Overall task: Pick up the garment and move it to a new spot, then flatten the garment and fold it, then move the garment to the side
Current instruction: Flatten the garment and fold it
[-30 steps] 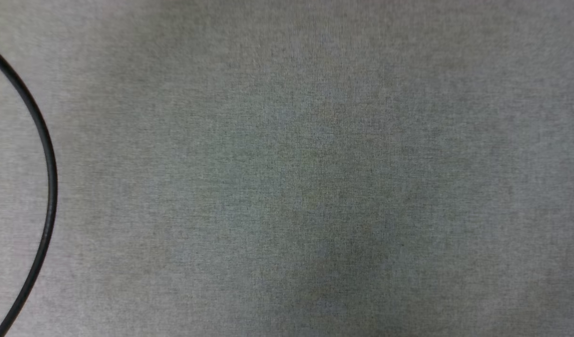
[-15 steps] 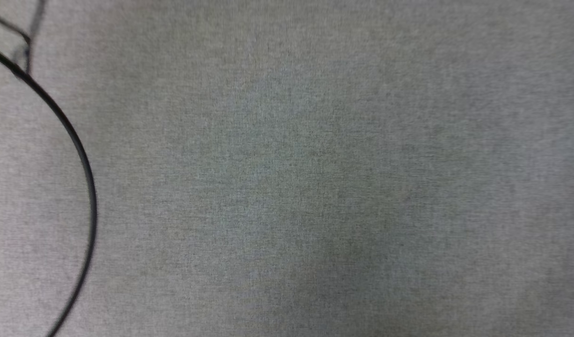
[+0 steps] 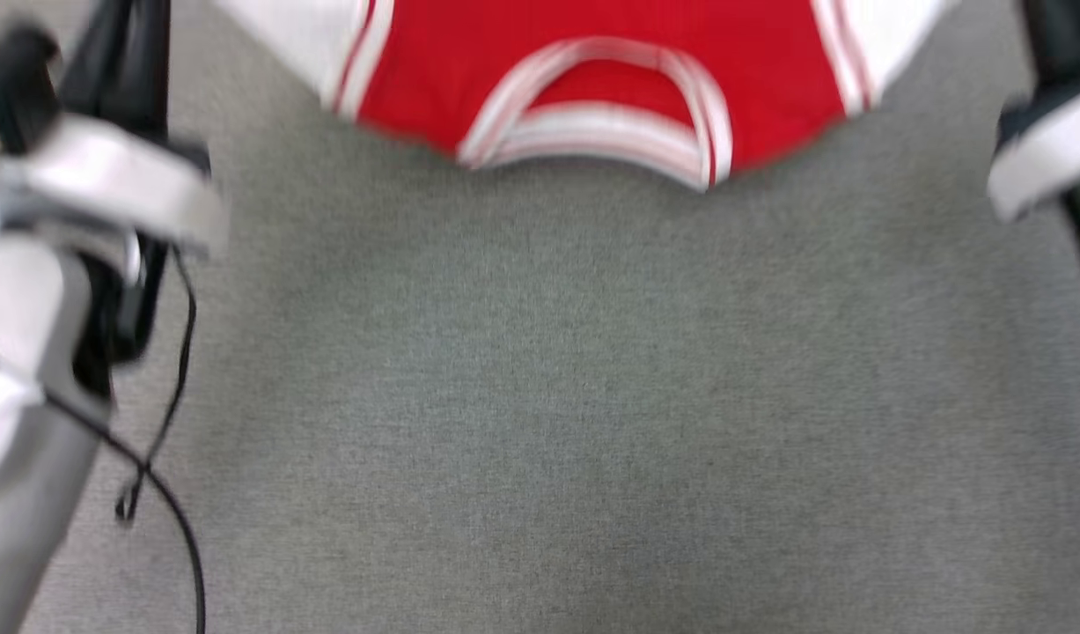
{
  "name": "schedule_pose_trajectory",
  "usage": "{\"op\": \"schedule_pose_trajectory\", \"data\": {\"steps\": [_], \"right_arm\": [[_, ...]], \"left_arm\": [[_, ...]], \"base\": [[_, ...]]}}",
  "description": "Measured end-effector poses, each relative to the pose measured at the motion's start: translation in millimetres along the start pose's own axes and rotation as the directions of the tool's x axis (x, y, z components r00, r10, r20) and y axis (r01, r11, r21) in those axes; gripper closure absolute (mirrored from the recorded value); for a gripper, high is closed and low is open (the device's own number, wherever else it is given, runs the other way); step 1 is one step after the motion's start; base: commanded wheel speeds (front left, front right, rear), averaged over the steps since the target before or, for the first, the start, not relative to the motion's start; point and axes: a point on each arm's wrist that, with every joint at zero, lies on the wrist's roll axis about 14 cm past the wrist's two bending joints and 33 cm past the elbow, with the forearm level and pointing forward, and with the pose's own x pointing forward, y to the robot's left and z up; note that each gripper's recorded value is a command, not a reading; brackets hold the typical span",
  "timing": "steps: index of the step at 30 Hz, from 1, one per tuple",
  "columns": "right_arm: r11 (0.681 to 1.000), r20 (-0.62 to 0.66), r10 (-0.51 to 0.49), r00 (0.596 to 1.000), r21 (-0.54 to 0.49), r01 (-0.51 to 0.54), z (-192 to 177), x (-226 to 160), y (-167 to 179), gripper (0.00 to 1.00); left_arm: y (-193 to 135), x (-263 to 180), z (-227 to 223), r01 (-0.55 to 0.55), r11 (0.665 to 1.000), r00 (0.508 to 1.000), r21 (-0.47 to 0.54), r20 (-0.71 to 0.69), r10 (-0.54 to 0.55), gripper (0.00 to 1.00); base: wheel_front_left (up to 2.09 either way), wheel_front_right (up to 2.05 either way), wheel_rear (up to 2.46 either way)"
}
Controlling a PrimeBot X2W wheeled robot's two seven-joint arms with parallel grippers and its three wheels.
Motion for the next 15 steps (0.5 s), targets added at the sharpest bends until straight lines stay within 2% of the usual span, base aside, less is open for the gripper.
{"op": "schedule_pose_trajectory", "data": {"steps": [15], "right_arm": [[0.990,-0.217,-0.035,0.975,0.129,0.064,-42,-140,32,1.00]], "left_arm": [[-10,-138,-34,-0.096,0.993,0.972,-0.070,-0.222,0.079,1.00]], "base": [[0.00,0.00,0.00]]}}
